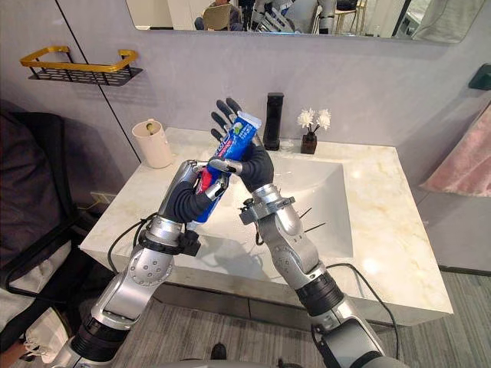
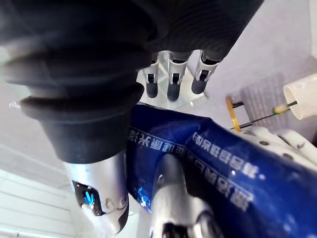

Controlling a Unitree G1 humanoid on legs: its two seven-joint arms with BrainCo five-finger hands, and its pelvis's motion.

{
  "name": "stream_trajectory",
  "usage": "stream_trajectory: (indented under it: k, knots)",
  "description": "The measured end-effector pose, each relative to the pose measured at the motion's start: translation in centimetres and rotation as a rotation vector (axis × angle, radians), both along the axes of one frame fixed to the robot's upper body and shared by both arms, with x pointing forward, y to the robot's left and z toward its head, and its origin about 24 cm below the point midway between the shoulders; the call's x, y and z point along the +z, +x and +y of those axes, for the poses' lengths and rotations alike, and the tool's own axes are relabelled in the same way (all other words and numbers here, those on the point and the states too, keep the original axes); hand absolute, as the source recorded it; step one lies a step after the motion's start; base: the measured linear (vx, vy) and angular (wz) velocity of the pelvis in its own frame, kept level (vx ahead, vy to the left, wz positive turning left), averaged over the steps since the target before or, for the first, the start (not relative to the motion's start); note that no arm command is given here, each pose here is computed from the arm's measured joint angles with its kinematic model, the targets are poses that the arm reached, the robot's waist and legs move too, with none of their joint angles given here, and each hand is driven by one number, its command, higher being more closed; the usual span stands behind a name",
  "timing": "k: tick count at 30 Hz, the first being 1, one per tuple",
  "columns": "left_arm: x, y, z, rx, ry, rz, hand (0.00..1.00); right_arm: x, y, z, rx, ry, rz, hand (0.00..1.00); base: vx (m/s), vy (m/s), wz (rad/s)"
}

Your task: Organize washtable

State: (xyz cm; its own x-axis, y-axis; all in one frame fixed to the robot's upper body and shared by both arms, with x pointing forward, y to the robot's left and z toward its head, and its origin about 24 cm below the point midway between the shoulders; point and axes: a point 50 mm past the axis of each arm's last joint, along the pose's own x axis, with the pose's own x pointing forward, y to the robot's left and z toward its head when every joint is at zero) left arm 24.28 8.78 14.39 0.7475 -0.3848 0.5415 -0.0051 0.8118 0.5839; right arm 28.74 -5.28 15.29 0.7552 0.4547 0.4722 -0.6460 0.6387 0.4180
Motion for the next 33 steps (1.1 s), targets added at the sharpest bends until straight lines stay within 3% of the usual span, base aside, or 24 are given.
stream_trajectory:
  k: [14,15,24,29,33]
  knots:
    - [-0.9,-0.1,-0.5,-0.043,0.049,0.04,1.0,-0.8,-0.3,-0.5,0.013,0.003,0.01,1.0,-0.01,-0.003,-0.01]
    - [-0.9,-0.2,-0.5,-0.041,0.048,0.042,0.0,-0.8,-0.3,-0.4,0.014,0.007,0.011,1.0,0.0,0.0,0.0]
    - [-1.5,-1.6,1.0,0.026,-0.017,0.032,0.0,-0.1,-0.9,-0.8,-0.018,0.036,-0.038,1.0,0.0,0.0,0.0]
    - [0.3,-3.0,10.5,0.528,-0.161,-0.114,0.0,1.3,-0.5,-9.1,-0.388,0.169,-0.088,1.0,-0.01,-0.013,0.1]
    - [-0.5,-5.5,14.7,0.78,-0.239,-0.116,0.0,1.8,-1.7,-12.2,-0.528,0.202,-0.143,1.0,0.0,-0.002,0.03]
